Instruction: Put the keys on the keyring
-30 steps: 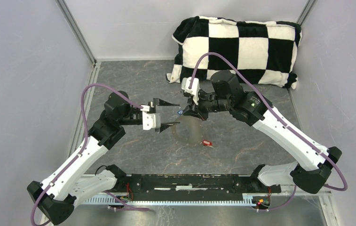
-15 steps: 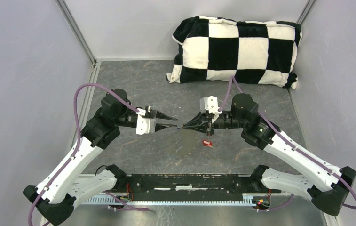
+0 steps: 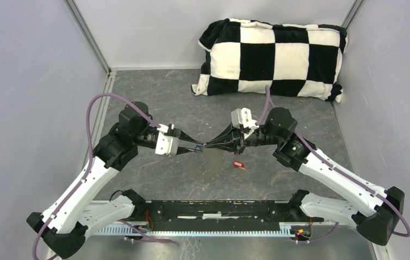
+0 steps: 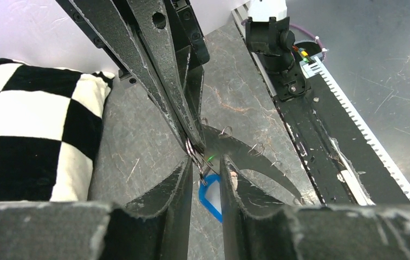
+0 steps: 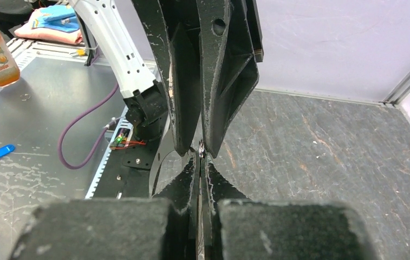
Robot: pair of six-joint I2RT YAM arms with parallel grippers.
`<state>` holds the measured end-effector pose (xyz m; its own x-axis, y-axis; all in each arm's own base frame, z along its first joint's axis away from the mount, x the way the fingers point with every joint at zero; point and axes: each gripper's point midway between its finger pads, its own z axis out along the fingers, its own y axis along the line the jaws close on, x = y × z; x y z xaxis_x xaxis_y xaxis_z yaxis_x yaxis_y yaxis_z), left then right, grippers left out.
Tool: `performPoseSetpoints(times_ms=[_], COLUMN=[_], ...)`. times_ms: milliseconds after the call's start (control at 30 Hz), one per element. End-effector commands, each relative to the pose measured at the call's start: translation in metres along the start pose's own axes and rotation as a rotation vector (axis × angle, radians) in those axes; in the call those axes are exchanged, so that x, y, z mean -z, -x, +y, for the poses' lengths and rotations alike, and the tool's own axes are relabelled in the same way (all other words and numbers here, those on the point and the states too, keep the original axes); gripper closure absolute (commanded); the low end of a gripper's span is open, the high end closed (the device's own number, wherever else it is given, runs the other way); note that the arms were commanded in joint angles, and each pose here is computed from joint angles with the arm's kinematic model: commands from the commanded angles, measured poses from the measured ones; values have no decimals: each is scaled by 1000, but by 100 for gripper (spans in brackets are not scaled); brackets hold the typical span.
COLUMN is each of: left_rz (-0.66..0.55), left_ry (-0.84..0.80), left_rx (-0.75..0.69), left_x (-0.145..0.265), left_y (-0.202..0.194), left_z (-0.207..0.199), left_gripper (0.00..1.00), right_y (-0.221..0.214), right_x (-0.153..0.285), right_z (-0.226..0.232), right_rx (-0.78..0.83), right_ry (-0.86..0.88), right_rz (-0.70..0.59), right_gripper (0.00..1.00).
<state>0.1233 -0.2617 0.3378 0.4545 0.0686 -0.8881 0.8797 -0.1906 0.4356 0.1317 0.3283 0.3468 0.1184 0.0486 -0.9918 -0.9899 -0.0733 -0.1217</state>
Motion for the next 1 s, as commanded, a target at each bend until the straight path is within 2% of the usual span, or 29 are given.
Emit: performPoseSetpoints(times_ms=[0,267,533,867,967], left_rz=[-17,-32,16,37,46], left_ry=[-7,-17,-24,-20,-18], left_rx=[6,14,28,53,67], left_x=[1,3,3,2,1], left_y=[12,22,5,-3,-8], left_z=[1,0,-4,-3,-5], left_gripper=[70,70,86,85,81], right_y=[20,12,16,18,20], right_x=[-4,-4,-5,-7,-8], right_z=[3,4,4,6,6], right_rx=[43,43,45,35,31], right_ry=[50,68,75,98,107], right_rz=[-42,9,10,8,5], right_gripper=[100,100,100,100,100])
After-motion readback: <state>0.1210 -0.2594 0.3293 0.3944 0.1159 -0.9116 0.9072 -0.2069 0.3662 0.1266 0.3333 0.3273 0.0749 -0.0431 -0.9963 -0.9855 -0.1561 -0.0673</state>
